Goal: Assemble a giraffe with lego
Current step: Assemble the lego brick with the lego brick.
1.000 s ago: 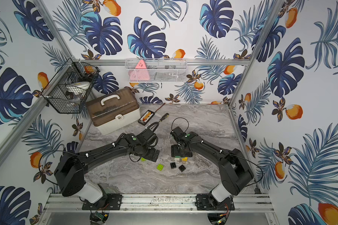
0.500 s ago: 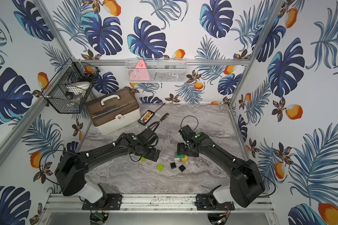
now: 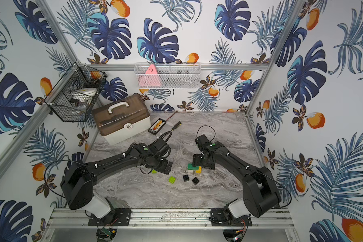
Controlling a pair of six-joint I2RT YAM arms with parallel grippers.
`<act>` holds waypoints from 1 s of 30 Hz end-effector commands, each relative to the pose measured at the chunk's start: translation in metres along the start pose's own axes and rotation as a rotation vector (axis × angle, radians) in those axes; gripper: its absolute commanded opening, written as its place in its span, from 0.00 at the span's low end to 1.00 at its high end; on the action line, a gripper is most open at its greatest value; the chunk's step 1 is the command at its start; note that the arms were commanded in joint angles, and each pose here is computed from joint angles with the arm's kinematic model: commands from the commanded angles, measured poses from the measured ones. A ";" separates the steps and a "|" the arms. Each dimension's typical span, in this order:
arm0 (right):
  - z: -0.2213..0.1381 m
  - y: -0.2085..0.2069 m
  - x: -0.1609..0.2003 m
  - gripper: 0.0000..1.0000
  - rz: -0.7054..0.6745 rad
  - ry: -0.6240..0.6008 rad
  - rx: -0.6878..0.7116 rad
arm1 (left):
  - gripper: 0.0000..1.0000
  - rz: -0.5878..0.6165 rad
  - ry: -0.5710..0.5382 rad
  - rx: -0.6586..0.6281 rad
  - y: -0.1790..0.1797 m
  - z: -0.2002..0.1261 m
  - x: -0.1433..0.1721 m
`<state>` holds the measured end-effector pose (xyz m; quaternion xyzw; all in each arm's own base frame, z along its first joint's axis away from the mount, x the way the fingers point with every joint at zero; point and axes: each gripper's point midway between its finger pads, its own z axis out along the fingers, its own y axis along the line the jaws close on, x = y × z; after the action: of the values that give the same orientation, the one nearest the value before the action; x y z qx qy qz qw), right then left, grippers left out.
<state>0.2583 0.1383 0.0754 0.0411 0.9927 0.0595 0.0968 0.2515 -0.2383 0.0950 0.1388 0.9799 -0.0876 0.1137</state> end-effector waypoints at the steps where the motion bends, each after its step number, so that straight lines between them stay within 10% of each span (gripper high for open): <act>1: 0.003 0.000 0.001 0.80 -0.017 0.001 -0.004 | 0.99 -0.006 0.001 0.000 -0.001 0.000 -0.001; 30: -0.011 0.006 -0.012 0.82 0.002 -0.042 -0.042 | 0.99 -0.030 0.031 -0.102 0.032 -0.003 -0.003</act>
<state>0.2686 0.1434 0.0821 0.0376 0.9890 0.0816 0.1172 0.2615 -0.2265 0.0965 0.1232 0.9836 -0.0691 0.1120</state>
